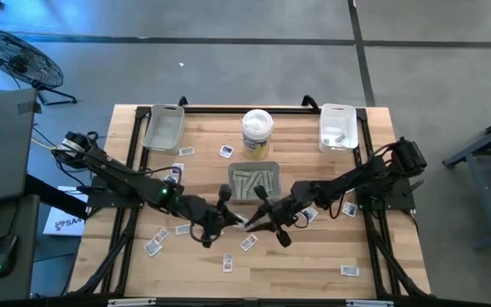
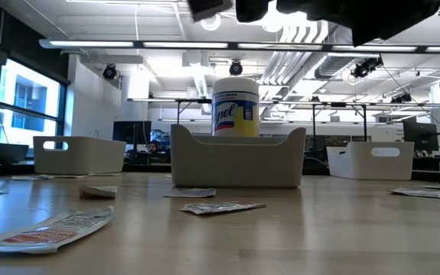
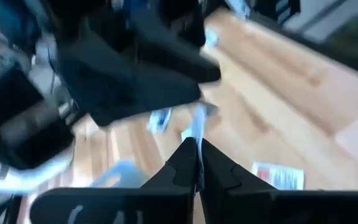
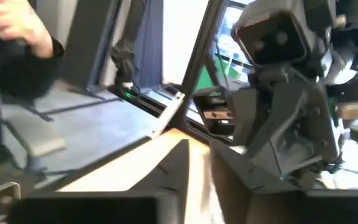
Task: Pick & Place First Aid Supplies
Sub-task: Put the alcohol pad into the top gray bin
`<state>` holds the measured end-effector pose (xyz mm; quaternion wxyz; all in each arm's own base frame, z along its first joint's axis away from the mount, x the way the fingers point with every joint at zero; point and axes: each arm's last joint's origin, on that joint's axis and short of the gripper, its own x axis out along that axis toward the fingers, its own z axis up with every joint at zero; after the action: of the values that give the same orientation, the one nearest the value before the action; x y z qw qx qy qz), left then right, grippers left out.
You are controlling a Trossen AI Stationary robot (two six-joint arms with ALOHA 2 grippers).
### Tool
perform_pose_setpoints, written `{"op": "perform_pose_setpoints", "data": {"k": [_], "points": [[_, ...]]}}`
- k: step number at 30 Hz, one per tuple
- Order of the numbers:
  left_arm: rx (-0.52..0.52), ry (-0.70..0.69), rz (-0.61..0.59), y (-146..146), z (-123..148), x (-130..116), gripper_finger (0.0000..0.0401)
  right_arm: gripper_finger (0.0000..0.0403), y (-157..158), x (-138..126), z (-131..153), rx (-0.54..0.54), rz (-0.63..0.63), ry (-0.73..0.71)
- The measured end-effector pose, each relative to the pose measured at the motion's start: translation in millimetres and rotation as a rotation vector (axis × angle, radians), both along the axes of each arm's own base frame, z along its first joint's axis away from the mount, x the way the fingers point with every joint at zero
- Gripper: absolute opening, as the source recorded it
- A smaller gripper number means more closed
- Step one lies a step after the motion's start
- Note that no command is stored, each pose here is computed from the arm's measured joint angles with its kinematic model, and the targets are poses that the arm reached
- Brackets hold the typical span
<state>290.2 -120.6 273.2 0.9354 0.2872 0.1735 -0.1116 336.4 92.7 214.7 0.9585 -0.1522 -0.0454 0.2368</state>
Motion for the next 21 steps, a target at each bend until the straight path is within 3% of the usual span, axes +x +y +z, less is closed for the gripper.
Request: {"op": "perform_pose_setpoints", "data": {"k": [6,8,16,21], "points": [[0.007,0.031,0.133,19,17,-20,0.0001,0.0154,2,-4,12,-0.022,-0.111,-0.059],[-0.010,0.017,0.247,35,27,-29,0.0001,0.0175,6,-5,11,-0.024,-0.101,-0.052],[-0.033,0.048,1.071,128,28,-63,0.0000,0.0201,18,-8,2,-0.021,-0.103,0.051],[-0.091,0.114,1.447,182,14,-81,0.0000,0.0194,24,-11,-3,-0.035,-0.120,0.094]]}}
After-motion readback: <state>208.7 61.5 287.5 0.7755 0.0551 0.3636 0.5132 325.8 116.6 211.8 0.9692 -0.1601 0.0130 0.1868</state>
